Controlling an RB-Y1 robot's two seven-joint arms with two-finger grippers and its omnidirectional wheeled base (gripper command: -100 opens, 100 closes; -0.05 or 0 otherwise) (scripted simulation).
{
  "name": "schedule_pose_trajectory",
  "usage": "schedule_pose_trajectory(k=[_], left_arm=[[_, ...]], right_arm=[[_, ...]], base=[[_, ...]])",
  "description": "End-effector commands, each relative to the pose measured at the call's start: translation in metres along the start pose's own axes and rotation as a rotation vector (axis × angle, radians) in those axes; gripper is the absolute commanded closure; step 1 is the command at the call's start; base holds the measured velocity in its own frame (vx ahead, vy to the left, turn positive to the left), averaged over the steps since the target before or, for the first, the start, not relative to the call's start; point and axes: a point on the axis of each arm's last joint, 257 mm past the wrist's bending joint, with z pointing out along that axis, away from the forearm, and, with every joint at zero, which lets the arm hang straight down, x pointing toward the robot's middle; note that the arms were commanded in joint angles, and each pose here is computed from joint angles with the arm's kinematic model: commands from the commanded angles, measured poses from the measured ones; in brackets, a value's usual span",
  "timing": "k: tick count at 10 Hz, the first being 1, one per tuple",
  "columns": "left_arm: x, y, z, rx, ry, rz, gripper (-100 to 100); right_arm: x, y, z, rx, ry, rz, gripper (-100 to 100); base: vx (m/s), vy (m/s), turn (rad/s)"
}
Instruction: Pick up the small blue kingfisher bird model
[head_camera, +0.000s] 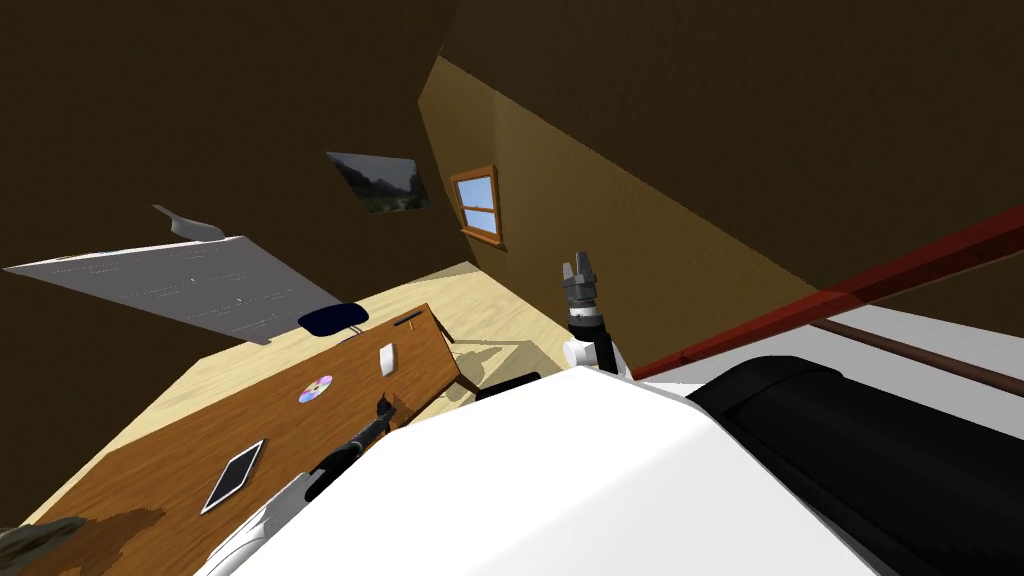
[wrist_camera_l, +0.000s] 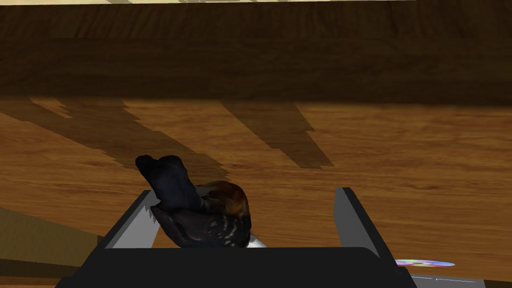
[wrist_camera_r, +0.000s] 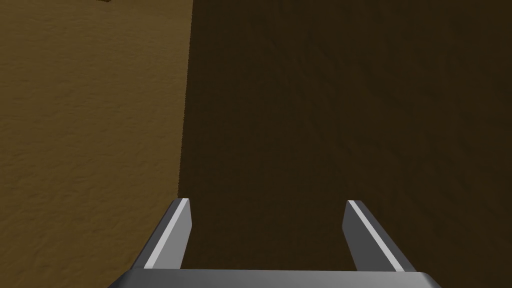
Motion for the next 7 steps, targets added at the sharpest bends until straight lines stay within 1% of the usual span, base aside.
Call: schedule_pose_trajectory(k=[1,2,3,4,7], left_arm=[[0.000,0.000,0.000,0.000,0.000,0.000,-100],[0.000,0.000,0.000,0.000,0.000,0.000,-100],[0.000,-0.008,0.008,-0.013,-0.004,-0.016,-100],[0.000,-0.011,0.010,-0.018,-0.005,-0.022,-100],[0.001,-0.023,0.020,-0.035,-0.006,-0.043,-100]], right_arm=[[0.000,0.000,0.000,0.000,0.000,0.000,0],[0.000,0.000,0.000,0.000,0.000,0.000,0],[0.000,0.000,0.000,0.000,0.000,0.000,0],[0.000,0.000,0.000,0.000,0.000,0.000,0],[0.000,0.000,0.000,0.000,0.000,0.000,0]], base=[[-0.007,0.008,-0.024],[-0.005,0.006,-0.019],[-0.064,0.062,-0.132],[-0.074,0.085,-0.161],[-0.074,0.070,-0.084]])
